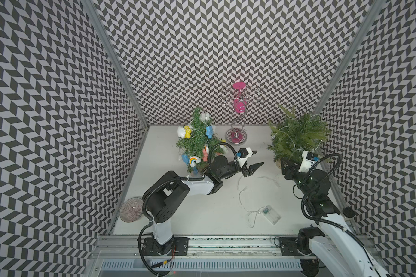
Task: Wrap string light around the christmas tree
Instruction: Wrap the light string around the Christmas tree.
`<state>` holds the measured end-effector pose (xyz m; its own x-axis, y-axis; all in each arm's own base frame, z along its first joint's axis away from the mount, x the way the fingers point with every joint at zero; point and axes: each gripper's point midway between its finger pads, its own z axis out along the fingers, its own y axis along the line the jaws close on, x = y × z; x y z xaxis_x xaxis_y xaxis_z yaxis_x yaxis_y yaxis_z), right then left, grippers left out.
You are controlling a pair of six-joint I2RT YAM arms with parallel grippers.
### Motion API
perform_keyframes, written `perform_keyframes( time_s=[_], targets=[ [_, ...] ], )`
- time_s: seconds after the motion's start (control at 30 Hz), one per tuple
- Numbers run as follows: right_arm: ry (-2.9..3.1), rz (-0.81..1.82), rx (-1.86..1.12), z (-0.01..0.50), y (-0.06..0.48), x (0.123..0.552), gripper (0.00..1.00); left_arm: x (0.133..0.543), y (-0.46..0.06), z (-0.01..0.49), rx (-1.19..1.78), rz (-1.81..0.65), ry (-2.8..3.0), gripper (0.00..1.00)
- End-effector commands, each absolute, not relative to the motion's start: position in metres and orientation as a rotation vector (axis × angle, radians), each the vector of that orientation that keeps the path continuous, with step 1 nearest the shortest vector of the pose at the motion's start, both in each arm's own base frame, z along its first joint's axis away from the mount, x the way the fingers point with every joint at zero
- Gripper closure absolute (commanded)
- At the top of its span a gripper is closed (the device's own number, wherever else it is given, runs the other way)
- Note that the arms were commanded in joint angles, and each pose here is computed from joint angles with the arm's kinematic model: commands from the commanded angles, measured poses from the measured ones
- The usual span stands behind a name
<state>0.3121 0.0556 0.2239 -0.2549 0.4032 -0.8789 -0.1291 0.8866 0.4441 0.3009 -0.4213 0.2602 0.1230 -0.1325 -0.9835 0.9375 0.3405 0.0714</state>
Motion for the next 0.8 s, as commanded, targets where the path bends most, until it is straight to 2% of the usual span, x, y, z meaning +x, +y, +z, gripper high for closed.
perform_keyframes(
  time_s=[0.0,0.2,0.4,0.5,0.6,0.63,0.67,0.7,0.77],
  targets=[
    [1.691,0.468,0.211,0.246,0.052,0.317,0.42,0.298,-0.419,0.259,0.876,-0.988,1.155,0.36],
    [1.68,0.442,0.198,0.244,0.059,0.325,0.42,0.299,-0.421,0.254,0.875,-1.011,1.161,0.35],
    [1.662,0.382,0.22,0.239,0.052,0.33,0.61,0.3,-0.42,0.251,0.868,-1.016,1.159,0.35],
    [1.638,0.356,0.228,0.245,0.049,0.326,0.65,0.3,-0.418,0.251,0.86,-1.019,1.156,0.35],
    [1.63,0.335,0.229,0.246,0.046,0.326,0.88,0.302,-0.419,0.249,0.861,-1.023,1.159,0.36],
    [1.643,0.335,0.225,0.245,0.047,0.327,0.93,0.303,-0.419,0.248,0.861,-1.024,1.163,0.35],
    [1.654,0.328,0.229,0.243,0.047,0.328,0.93,0.304,-0.419,0.246,0.859,-1.027,1.168,0.35],
    [1.66,0.315,0.243,0.242,0.045,0.329,0.88,0.305,-0.418,0.244,0.856,-1.032,1.172,0.35],
    [1.68,0.283,0.286,0.235,0.038,0.33,0.54,0.304,-0.418,0.243,0.853,-1.039,1.166,0.35]
  ],
)
